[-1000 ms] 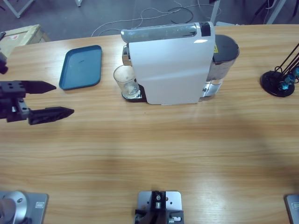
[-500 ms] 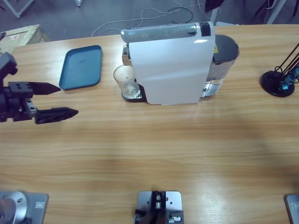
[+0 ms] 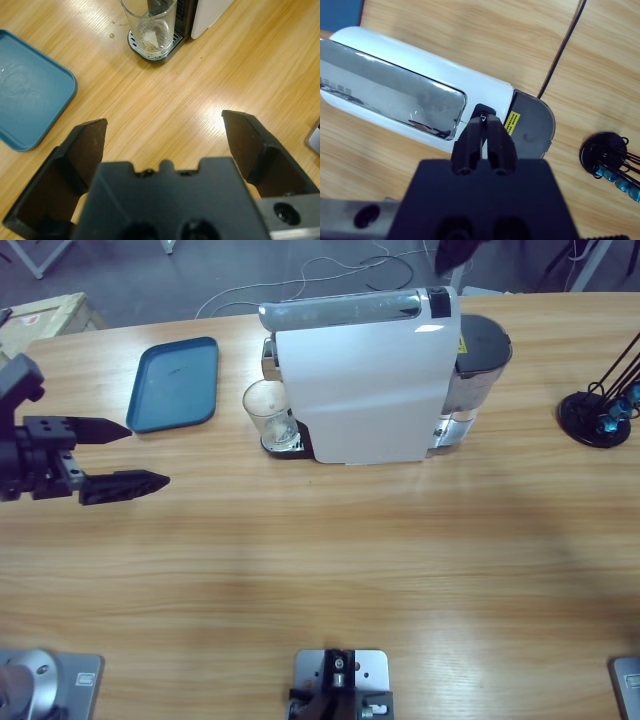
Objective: Pour coffee
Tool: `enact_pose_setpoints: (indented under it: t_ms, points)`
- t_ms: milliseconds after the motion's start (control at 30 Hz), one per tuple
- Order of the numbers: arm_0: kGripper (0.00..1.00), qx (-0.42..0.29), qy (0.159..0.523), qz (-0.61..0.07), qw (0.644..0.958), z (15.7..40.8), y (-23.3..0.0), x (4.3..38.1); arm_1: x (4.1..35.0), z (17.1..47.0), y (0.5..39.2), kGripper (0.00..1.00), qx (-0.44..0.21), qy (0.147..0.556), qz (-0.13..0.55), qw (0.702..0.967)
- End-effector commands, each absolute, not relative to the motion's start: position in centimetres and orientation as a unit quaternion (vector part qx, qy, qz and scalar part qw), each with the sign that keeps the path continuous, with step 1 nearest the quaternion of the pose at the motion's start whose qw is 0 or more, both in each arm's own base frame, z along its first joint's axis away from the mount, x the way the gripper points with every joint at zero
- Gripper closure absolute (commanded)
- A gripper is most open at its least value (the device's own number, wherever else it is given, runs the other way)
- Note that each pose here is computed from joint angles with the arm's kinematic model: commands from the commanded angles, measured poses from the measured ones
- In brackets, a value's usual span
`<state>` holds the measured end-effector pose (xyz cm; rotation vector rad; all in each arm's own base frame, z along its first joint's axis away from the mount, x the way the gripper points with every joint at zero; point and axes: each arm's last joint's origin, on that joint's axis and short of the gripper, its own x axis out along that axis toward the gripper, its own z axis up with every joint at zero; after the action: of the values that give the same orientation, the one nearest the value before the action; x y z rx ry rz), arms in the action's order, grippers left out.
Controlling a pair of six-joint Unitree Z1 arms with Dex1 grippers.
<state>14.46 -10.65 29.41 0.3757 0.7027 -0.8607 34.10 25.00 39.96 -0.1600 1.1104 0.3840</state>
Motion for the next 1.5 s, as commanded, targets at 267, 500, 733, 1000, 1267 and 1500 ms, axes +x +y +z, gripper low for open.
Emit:
enact_pose_setpoints:
  t_ms: [267,500,733,1000,1267,1500]
  points:
    - [0.0,0.183,0.352,-0.401,0.826,28.1,-11.2,15.0,34.9,35.5,27.0,1.0,-0.107,0.572,0.185,0.792]
    - [0.0,0.183,0.353,-0.401,0.825,28.0,-11.2,15.1,34.9,34.7,27.1,1.0,-0.113,0.582,0.181,0.784]
    - [0.0,0.182,0.351,-0.401,0.826,28.1,-11.2,15.0,34.3,36.8,26.5,1.0,-0.11,0.559,0.182,0.802]
    - [0.0,0.18,0.343,-0.402,0.83,28.4,-11.0,14.8,29.6,42.6,25.7,0.0,-0.119,0.489,0.218,0.836]
    - [0.0,0.181,0.337,-0.404,0.831,28.6,-11.0,14.5,29.2,41.4,25.7,0.0,-0.124,0.499,0.216,0.83]
    - [0.0,0.181,0.339,-0.404,0.83,28.6,-11.0,14.6,29.4,40.9,25.4,0.019,-0.123,0.501,0.193,0.834]
